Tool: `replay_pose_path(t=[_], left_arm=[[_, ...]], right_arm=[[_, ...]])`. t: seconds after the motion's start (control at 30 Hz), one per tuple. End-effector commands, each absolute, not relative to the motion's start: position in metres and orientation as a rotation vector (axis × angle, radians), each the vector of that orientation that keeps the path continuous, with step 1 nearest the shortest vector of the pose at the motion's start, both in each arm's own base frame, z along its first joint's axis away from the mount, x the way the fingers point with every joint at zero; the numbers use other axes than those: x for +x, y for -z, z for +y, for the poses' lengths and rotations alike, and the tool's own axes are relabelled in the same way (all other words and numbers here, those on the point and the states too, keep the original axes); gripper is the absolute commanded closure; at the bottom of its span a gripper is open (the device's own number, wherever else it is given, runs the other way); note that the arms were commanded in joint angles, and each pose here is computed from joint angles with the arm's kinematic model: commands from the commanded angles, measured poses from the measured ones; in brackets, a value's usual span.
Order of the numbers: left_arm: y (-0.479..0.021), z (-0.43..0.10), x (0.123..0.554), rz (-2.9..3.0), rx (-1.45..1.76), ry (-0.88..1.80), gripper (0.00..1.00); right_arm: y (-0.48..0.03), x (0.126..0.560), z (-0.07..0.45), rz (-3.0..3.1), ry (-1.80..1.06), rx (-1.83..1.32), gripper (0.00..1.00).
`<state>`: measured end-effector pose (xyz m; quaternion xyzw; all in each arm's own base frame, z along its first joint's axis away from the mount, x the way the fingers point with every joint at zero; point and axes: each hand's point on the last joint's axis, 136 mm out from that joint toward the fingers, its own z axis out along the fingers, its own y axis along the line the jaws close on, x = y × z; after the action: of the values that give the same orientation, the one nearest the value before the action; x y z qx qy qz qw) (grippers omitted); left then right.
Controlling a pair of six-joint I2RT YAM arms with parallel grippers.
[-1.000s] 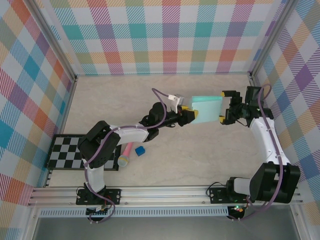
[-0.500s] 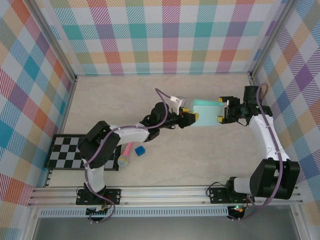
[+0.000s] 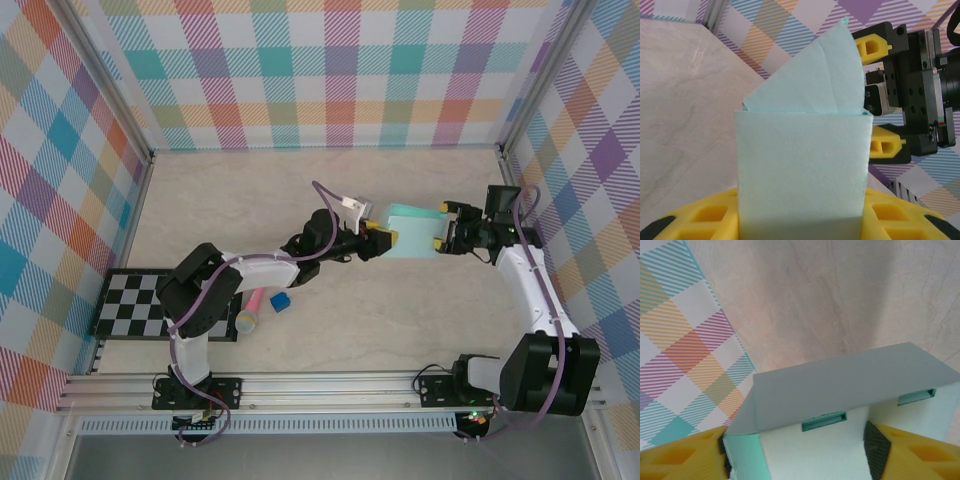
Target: Fold the paper box
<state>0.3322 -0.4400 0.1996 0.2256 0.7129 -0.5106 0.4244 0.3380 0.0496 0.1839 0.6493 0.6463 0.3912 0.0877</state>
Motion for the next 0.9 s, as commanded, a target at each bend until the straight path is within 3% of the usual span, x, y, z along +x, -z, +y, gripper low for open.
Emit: replay_pose_path(t=[0.0,0.1,0.23,0.3,0.37,0.47,0.6,0.63,0.7,0.73,0.8,0.87], left_arm=[[-0.278,-0.427,0.345,1.508,0.436,1.300,0.88],[-0.278,-0.427,0.345,1.500,0.441,1.299,0.88],[-0.279,-0.427,0.344,1.492,0.443,1.298,0.88],[-0.279,-0.426,0.344,1.489,0.443,1.297,0.89],[-0.279,-0.427,0.343,1.485,0.446,1.291,0.88],[-0.280,-0.427,0.343,1.481,0.443,1.293,0.88],[-0.282,-0.427,0.343,1.478,0.445,1.287,0.88],[-0.282,-0.427,0.343,1.476,0.446,1.284,0.89],[-0.282,-0.426,0.343,1.478,0.464,1.268,0.88],[-0.281,-0.428,0.342,1.483,0.477,1.259,0.89],[-0.274,-0.429,0.342,1.507,0.515,1.225,0.88],[-0.266,-0.431,0.343,1.539,0.549,1.183,0.89]], right_arm=[[-0.166,0.328,0.053,1.898,-1.149,2.087,0.24],[-0.167,0.331,0.055,1.905,-1.160,2.088,0.24],[-0.171,0.333,0.055,1.896,-1.171,2.076,0.34],[-0.172,0.331,0.054,1.886,-1.173,2.074,0.52],[-0.172,0.329,0.054,1.861,-1.182,2.086,0.52],[-0.171,0.329,0.054,1.857,-1.190,2.086,0.64],[-0.172,0.333,0.058,1.863,-1.230,2.085,0.56],[-0.172,0.333,0.058,1.866,-1.232,2.078,0.51],[-0.177,0.335,0.056,1.901,-1.221,2.018,0.28],[-0.182,0.336,0.052,1.931,-1.199,1.957,0.26],[-0.203,0.343,0.043,2.029,-1.105,1.722,0.19],[-0.234,0.356,0.048,2.140,-1.071,1.359,0.18]])
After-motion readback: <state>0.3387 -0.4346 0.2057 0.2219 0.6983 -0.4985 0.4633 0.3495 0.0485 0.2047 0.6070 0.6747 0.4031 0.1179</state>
